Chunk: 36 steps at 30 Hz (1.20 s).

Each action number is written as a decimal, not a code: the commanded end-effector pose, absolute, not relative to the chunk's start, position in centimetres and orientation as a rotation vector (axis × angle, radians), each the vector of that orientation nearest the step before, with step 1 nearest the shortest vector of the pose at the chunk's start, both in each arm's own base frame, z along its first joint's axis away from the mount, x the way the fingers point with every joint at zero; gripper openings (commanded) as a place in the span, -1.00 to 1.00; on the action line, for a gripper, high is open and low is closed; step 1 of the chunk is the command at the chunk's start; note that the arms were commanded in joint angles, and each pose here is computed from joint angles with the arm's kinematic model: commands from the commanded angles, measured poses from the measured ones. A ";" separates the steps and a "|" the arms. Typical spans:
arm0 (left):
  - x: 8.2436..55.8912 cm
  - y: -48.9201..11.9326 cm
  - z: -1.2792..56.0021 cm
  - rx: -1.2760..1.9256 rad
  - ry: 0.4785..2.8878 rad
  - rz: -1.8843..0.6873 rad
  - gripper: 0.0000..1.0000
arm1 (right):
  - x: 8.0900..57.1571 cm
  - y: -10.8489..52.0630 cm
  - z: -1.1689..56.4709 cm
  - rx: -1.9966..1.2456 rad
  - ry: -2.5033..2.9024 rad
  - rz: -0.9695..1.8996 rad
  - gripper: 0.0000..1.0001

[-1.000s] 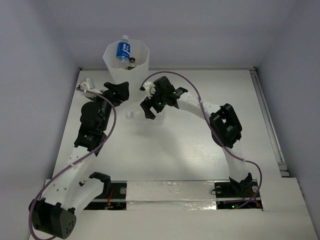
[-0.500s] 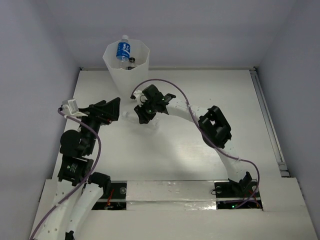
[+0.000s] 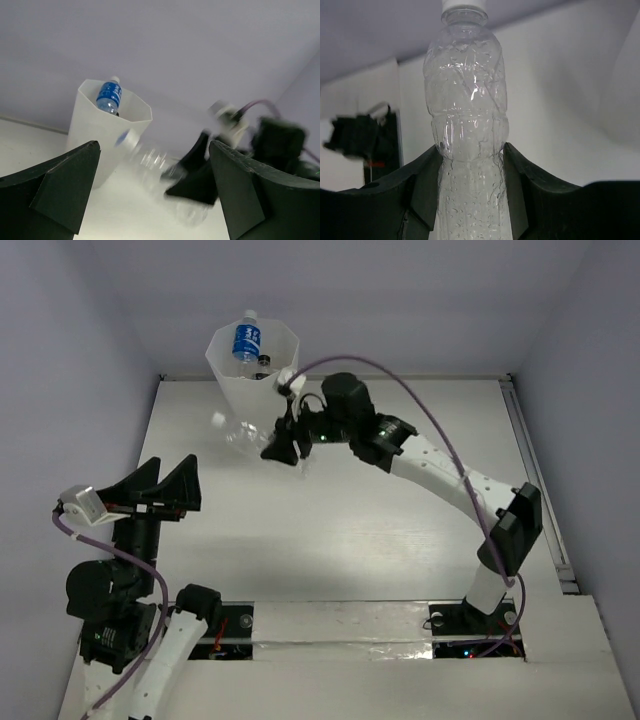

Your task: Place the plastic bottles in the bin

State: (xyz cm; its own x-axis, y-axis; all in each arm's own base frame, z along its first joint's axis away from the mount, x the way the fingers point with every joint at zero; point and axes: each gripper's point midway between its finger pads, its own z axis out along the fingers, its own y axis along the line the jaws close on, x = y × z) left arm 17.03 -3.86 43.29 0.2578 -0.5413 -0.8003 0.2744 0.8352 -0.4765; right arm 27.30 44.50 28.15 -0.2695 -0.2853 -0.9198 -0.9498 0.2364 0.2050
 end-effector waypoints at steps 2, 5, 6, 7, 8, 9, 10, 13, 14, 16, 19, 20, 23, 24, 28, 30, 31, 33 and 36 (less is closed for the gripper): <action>16.9 -3.1 42.8 -0.258 1.181 -0.499 0.78 | 30.5 46.0 43.9 -0.867 1.334 1.108 -0.20; 17.9 -4.6 41.1 -0.225 1.218 -0.557 0.78 | 35.3 46.1 49.7 -0.660 1.217 1.102 -0.22; 18.2 -5.0 40.6 -0.219 1.231 -0.571 0.77 | 36.5 46.1 50.7 -0.612 1.195 1.110 -0.22; 18.8 -5.3 39.3 -0.217 1.259 -0.577 0.78 | 37.4 45.1 54.0 -0.533 1.132 1.138 -0.22; 18.9 -5.7 38.8 -0.208 1.269 -0.591 0.77 | 40.3 45.7 52.8 -0.455 1.145 1.127 -0.24; 19.1 -5.9 38.5 -0.211 1.276 -0.600 0.77 | 41.5 45.6 53.1 -0.407 1.132 1.138 -0.24; 19.5 -6.1 37.5 -0.212 1.296 -0.600 0.77 | 42.5 45.4 53.4 -0.351 1.121 1.173 -0.24; 20.0 -6.4 36.3 -0.207 1.325 -0.599 0.76 | 46.2 44.6 53.7 -0.212 1.044 1.190 -0.24; 20.1 -6.4 36.0 -0.205 1.331 -0.595 0.77 | 47.2 44.6 53.5 -0.165 1.014 1.184 -0.25; 20.2 -6.4 35.6 -0.204 1.341 -0.590 0.77 | 48.8 44.0 53.1 -0.113 0.995 1.155 -0.25; 20.5 -6.7 35.2 -0.201 1.347 -0.600 0.77 | 50.5 43.8 51.8 -0.062 0.983 1.147 -0.26; 20.6 -6.8 35.0 -0.198 1.351 -0.606 0.77 | 51.3 43.4 51.4 -0.046 0.985 1.138 -0.26; 20.5 -7.2 35.0 -0.181 1.351 -0.621 0.76 | 52.4 43.3 50.1 -0.002 0.993 1.121 -0.26; 20.5 -7.1 34.9 -0.184 1.353 -0.616 0.76 | 52.6 43.3 50.0 0.003 0.991 1.120 -0.25; 20.6 -7.0 34.9 -0.188 1.354 -0.606 0.76 | 53.7 43.7 48.0 0.027 1.020 1.107 -0.24; 20.6 -6.9 34.8 -0.192 1.355 -0.603 0.76 | 54.2 43.8 47.0 0.032 1.048 1.085 -0.20; 20.6 -6.8 34.9 -0.192 1.354 -0.598 0.76 | 54.4 43.9 46.5 0.029 1.060 1.076 -0.19; 20.6 -6.7 34.8 -0.200 1.354 -0.592 0.76 | 54.7 44.2 45.2 0.021 1.091 1.061 -0.10; 20.7 -6.7 34.8 -0.200 1.357 -0.593 0.76 | 55.1 44.5 44.0 0.006 1.128 1.044 0.02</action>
State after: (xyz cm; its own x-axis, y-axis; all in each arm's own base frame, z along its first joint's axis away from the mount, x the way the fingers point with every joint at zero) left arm 20.72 -6.64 33.67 0.0583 -0.4972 -0.8657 0.2598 0.8448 -0.4677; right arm 56.20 45.33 40.67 -0.0276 0.6491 -0.7602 -0.6550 0.5627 0.5043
